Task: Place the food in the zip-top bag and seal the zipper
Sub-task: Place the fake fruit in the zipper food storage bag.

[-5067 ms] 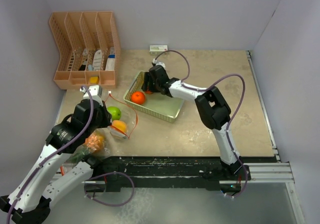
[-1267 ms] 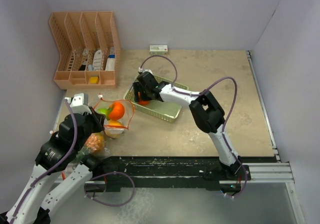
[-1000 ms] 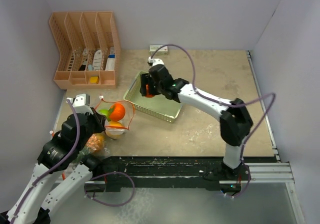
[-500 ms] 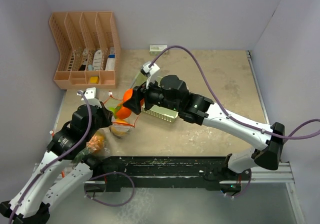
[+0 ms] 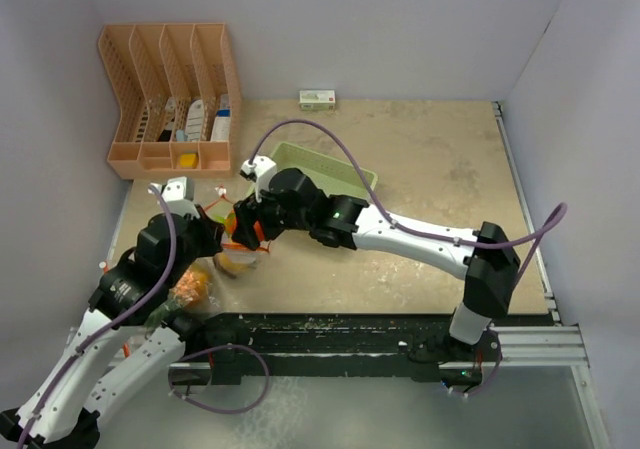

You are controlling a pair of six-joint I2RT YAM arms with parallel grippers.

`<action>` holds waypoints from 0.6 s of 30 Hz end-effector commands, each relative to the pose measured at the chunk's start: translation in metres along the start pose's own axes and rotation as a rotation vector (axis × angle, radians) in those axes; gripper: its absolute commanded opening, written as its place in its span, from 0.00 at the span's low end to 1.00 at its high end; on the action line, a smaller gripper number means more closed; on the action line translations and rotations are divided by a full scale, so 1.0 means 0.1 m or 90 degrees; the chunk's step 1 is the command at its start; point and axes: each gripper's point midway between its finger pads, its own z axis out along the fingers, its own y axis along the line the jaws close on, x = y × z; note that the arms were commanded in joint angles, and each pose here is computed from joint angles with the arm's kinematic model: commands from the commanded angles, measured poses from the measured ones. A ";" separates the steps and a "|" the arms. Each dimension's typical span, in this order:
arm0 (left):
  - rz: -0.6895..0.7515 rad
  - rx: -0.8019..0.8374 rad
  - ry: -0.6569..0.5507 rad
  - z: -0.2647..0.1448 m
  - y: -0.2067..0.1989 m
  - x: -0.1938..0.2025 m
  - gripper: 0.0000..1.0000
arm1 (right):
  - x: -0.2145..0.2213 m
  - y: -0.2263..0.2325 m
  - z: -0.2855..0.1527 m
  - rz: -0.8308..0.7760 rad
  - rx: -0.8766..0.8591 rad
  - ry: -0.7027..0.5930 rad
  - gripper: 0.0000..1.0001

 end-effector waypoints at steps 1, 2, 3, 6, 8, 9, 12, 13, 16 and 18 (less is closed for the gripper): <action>-0.028 0.030 -0.055 -0.13 -0.11 -0.27 0.00 | -0.29 0.12 -0.05 -0.032 0.016 -0.036 0.79; -0.027 0.029 -0.056 -0.13 -0.10 -0.27 0.00 | -0.28 0.12 -0.05 -0.034 0.019 -0.033 0.85; -0.026 0.028 -0.055 -0.13 -0.10 -0.26 0.00 | -0.27 0.12 -0.06 -0.036 0.020 -0.030 0.93; -0.028 0.028 -0.054 -0.13 -0.09 -0.25 0.00 | -0.29 0.16 -0.12 -0.039 0.013 -0.032 1.00; -0.028 0.028 -0.051 -0.12 -0.09 -0.23 0.00 | -0.36 0.20 -0.22 -0.040 0.007 -0.045 1.00; -0.028 0.027 -0.051 -0.11 -0.08 -0.22 0.00 | -0.39 0.20 -0.27 -0.039 0.009 -0.053 1.00; -0.029 0.028 -0.048 -0.10 -0.08 -0.19 0.00 | -0.55 0.20 -0.46 -0.038 0.019 -0.084 0.99; -0.029 0.028 -0.047 -0.10 -0.08 -0.19 0.00 | -0.60 0.19 -0.52 -0.038 0.026 -0.096 1.00; -0.030 0.028 -0.045 -0.10 -0.08 -0.17 0.00 | -0.67 0.09 -0.70 -0.027 0.065 -0.117 1.00; -0.030 0.031 -0.046 -0.10 -0.09 -0.18 0.00 | -0.61 -0.03 -0.75 0.000 0.105 -0.103 1.00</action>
